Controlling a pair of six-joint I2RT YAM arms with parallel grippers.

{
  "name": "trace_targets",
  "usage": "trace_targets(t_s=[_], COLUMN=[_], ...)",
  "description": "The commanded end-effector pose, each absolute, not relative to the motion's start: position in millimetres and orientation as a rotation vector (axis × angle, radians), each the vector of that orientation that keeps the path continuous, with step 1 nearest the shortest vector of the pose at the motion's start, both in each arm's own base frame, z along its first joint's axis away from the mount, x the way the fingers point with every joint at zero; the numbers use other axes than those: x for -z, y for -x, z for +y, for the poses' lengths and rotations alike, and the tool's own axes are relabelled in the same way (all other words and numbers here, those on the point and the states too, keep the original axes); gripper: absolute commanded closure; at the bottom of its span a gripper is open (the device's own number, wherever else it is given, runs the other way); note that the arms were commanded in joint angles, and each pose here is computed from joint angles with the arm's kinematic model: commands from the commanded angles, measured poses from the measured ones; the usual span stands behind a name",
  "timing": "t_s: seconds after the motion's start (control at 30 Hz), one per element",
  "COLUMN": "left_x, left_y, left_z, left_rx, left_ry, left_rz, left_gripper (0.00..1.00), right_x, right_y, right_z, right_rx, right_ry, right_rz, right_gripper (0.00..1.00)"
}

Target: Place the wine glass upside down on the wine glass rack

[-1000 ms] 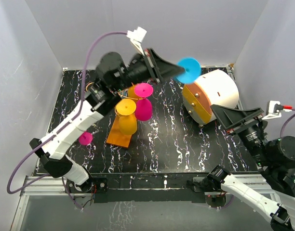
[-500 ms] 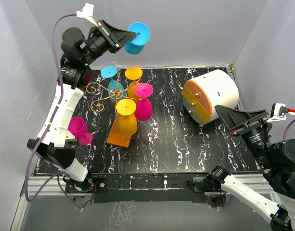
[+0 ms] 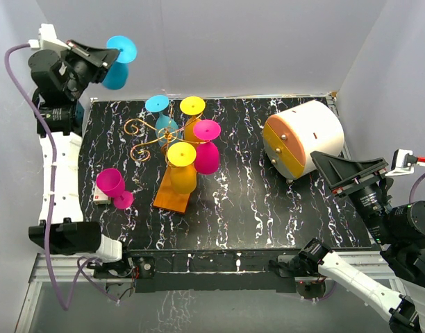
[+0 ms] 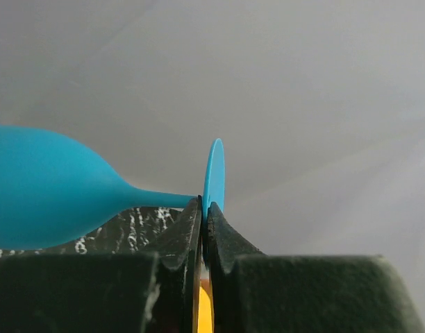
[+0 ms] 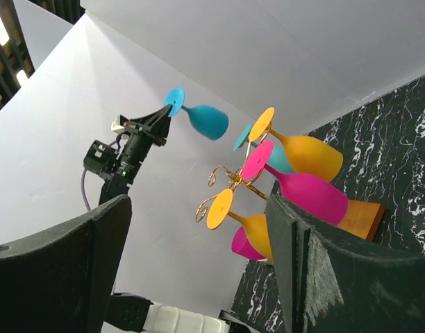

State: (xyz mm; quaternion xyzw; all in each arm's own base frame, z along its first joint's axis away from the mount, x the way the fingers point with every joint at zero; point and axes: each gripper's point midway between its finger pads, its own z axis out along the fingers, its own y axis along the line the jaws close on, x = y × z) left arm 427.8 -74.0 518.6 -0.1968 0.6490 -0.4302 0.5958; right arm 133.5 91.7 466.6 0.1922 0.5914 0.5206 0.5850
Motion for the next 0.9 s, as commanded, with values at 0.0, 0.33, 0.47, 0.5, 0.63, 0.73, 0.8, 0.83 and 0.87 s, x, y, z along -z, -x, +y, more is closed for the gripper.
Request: trace_targets(t_s=[0.0, 0.33, 0.47, 0.5, 0.63, 0.73, 0.8, 0.83, 0.87], left_x=[-522.1, -466.1, -449.2, -443.6, -420.0, -400.9, -392.9, -392.1, -393.3], left_y=[-396.0, -345.8, -324.5, -320.4, -300.5, -285.6, -276.5, -272.6, -268.6], left_z=[-39.3, -8.4, -2.5, -3.2, -11.7, -23.1, -30.4, -33.3, -34.7], left_rx=[0.86, 0.704, 0.647, 0.643, 0.657, 0.71, 0.745, 0.756, 0.758], left_ry=[0.542, 0.768, 0.809, 0.814, 0.826, 0.841, 0.84, 0.836, 0.829], left_rz=[1.459, 1.441, 1.464, 1.478, 1.55, 1.603, 1.622, 1.627, 1.628], left_gripper=[1.0, 1.0, 1.0, 1.0, 1.0, 1.0, 1.0, 1.0, 1.0], right_x=[-477.2, -465.4, -461.9, -461.1, -457.9, -456.0, -455.8, -455.2, -454.7], right_y=[-127.7, -133.4, -135.5, -136.3, -138.7, -139.8, -140.2, -141.1, -141.8], right_z=[82.8, 84.6, 86.2, 86.4, 87.8, 88.0, 88.2, 88.8, 89.5], right_rx=[-1.218, -1.204, -1.199, -1.195, -1.186, -1.179, -1.177, -1.174, -1.171], right_ry=[-0.456, -0.482, -0.486, -0.487, -0.491, -0.494, -0.495, -0.495, -0.495], right_rz=[1.34, 1.365, 1.376, 1.378, 1.391, 1.397, 1.399, 1.404, 1.409], right_gripper=[0.24, 0.25, 0.25, 0.25, 0.25, 0.25, 0.25, 0.25, 0.25])
